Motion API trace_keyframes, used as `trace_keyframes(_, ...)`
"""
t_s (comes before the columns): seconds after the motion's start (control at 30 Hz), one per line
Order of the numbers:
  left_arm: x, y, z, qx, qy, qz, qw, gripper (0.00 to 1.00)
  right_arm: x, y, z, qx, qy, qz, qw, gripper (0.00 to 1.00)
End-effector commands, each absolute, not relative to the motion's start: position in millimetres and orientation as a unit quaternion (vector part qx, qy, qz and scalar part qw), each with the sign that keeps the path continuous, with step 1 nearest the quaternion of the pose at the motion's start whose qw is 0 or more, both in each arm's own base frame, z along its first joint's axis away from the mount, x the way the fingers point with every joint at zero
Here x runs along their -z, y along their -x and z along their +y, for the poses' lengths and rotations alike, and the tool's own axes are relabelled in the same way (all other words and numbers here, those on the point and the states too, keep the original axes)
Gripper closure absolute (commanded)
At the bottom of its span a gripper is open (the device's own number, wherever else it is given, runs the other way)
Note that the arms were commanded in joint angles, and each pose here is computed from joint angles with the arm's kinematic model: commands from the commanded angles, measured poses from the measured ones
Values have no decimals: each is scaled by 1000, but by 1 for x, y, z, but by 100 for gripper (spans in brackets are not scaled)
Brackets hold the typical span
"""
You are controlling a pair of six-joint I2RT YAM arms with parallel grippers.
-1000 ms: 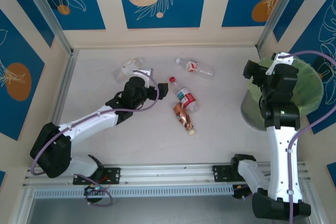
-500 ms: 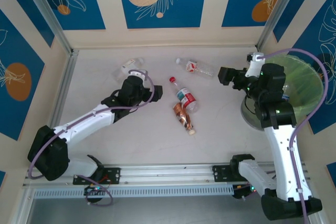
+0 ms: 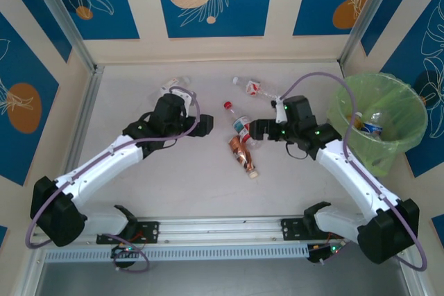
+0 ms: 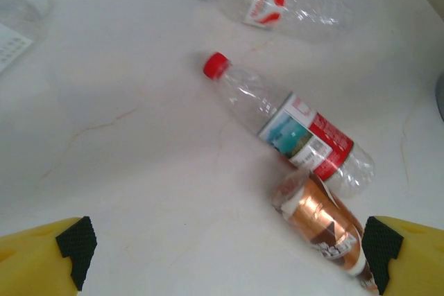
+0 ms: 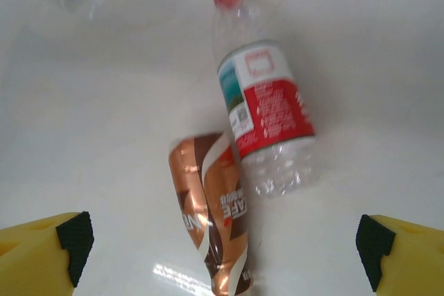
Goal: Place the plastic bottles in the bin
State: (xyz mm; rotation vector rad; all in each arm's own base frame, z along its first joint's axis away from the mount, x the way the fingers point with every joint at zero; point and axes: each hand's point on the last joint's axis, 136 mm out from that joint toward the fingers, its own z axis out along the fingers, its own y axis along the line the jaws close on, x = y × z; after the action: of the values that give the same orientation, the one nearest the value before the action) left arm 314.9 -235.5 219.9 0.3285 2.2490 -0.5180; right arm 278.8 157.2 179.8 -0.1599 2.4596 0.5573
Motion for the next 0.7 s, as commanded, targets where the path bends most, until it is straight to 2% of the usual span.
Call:
trace_keyframes(0.0, -205, -306, -251, 225, -190, 887, 356, 0, -159, -274, 169, -217, 54, 931, 288, 0)
trace_keyframes(0.2, -190, -302, -245, 233, -164, 886, 365, 0, -127, -268, 190, -200, 73, 940, 267, 1)
trace_keyframes(0.5, -170, -284, -224, 201, -143, 912, 329, 0, -100, -283, 224, -166, 104, 954, 226, 5)
trace_keyframes(0.67, -183, -286, -221, 209, -120, 907, 345, 0, -89, -292, 240, -147, 127, 959, 205, 8)
